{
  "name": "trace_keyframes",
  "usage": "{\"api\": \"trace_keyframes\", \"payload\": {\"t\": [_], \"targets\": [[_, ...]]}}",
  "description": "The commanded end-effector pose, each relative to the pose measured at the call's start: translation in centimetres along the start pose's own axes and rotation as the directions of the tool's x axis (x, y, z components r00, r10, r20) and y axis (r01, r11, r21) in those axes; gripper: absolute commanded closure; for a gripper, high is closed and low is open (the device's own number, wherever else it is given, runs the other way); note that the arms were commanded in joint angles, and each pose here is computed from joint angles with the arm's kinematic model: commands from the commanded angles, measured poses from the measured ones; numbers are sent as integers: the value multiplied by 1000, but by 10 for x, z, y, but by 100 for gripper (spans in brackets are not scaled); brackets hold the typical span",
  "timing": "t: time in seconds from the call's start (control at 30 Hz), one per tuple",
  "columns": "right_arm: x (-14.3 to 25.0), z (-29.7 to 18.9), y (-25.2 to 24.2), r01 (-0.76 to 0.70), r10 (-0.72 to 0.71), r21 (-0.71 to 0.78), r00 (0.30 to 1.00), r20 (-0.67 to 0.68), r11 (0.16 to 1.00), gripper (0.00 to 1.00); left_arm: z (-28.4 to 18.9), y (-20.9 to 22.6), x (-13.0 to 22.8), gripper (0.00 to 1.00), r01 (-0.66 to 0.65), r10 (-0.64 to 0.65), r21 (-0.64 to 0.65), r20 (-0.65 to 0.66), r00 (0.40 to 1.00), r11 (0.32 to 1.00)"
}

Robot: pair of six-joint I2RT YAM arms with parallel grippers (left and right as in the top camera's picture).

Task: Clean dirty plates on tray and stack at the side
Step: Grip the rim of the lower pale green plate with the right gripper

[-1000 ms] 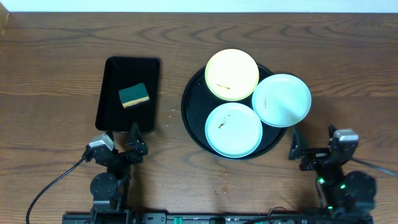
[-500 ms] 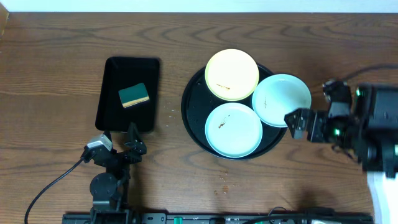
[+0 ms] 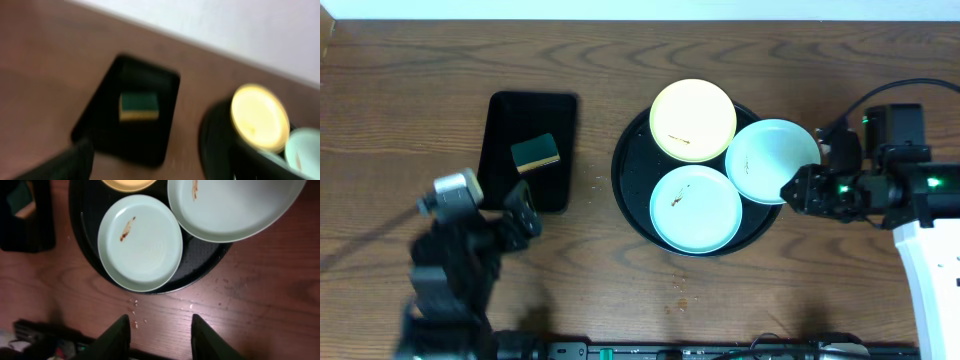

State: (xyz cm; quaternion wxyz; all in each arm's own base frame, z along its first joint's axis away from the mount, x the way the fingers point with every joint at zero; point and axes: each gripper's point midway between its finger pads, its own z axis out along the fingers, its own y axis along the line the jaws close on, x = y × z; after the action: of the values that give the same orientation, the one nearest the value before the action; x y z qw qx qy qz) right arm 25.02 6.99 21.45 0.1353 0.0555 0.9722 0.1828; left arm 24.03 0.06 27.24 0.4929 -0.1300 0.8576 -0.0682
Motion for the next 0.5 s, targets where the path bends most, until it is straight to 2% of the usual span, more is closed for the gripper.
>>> {"api": "trace_keyframes", "payload": {"t": [0.0,0.07,0.2,0.37,0.47], "targets": [[7,8,-7,-44,45,86,999,-11,995,56,1,-11,-26,14,-108,103,-19,-164,981,994],[15,19,-8,-63,67,93,997,-41,994,44,2,-13,-33,14,-113,98,-41,-275,956,993],[35,51,-13,-70,80,101,992,-101,992,44,10,-15,-40,14,-123,85,-67,-413,907,990],[52,94,-17,-52,63,94,991,-119,994,45,29,-39,-26,16,-58,75,49,-508,858,997],[56,115,-19,-24,32,80,994,-104,997,46,39,-35,-19,18,-61,67,30,-549,833,998]]}}
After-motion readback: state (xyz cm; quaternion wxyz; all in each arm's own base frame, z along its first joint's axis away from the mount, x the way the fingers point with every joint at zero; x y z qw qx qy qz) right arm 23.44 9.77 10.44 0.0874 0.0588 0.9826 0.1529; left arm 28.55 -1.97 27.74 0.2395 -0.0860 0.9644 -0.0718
